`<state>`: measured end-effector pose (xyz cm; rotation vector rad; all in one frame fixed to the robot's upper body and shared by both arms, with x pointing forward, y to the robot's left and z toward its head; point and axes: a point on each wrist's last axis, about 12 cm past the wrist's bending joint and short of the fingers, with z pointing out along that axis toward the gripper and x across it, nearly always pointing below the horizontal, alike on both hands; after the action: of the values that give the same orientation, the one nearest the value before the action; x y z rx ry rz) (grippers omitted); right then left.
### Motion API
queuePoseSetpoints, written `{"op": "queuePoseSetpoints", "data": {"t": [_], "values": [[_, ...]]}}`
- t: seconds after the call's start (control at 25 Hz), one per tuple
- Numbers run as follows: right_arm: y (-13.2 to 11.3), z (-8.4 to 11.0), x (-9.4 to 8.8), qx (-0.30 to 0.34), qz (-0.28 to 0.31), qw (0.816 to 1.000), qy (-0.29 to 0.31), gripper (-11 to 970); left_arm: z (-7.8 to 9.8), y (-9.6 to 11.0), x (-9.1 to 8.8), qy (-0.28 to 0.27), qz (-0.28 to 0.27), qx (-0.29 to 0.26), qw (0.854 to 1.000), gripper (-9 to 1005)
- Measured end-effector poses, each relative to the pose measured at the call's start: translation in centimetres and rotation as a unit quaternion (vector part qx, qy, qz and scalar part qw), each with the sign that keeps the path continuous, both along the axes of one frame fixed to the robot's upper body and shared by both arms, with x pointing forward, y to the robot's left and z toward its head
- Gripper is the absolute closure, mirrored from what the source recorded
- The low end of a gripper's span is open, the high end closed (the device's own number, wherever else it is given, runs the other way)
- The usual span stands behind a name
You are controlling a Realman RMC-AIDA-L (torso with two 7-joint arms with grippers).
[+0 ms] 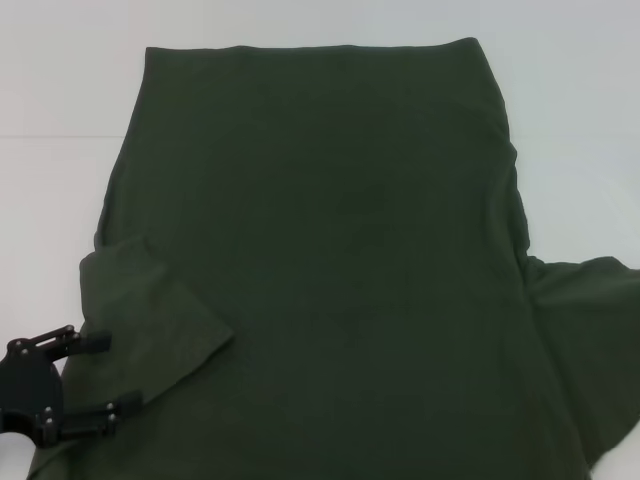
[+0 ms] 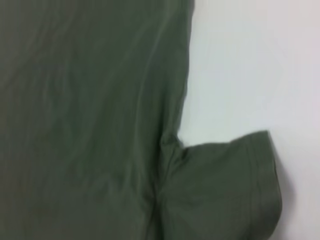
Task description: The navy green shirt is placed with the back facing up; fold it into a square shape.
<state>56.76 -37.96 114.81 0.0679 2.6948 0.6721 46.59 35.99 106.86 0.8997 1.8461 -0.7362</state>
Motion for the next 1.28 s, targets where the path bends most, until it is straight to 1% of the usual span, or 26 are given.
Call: {"op": "queuePoseSetpoints", "data": {"t": [0.24,0.44,0.64,0.8,1.04,1.12,1.28], "values": [[-0.2,0.8,0.1,0.010,-0.002,1.000,-0.015,934,-0.1,0.1,-0.2,0.002,0.002,0.000,1.000,108],[1.0,1.2,0.9,0.015,0.021,0.999,-0.022,933,-0.1,0.1,-0.2,0.002,0.002,0.000,1.000,108],[4.4,1.7,2.3,0.023,0.071,0.997,-0.028,932,-0.1,0.1,-0.1,0.003,0.002,0.002,1.000,108],[8.3,2.0,3.6,0.023,0.124,0.992,-0.033,930,-0.1,0.1,-0.1,0.004,0.004,0.003,1.000,108],[13.1,1.3,4.9,0.020,0.178,0.984,-0.027,929,-0.1,0.1,0.0,0.003,0.004,0.003,1.000,108],[13.8,1.0,5.2,0.018,0.183,0.983,-0.025,928,-0.1,0.1,0.0,0.003,0.004,0.003,1.000,109],[14.1,0.7,5.2,0.030,0.182,0.982,-0.025,927,-0.1,0.0,0.1,0.002,0.003,0.003,1.000,109]]}}
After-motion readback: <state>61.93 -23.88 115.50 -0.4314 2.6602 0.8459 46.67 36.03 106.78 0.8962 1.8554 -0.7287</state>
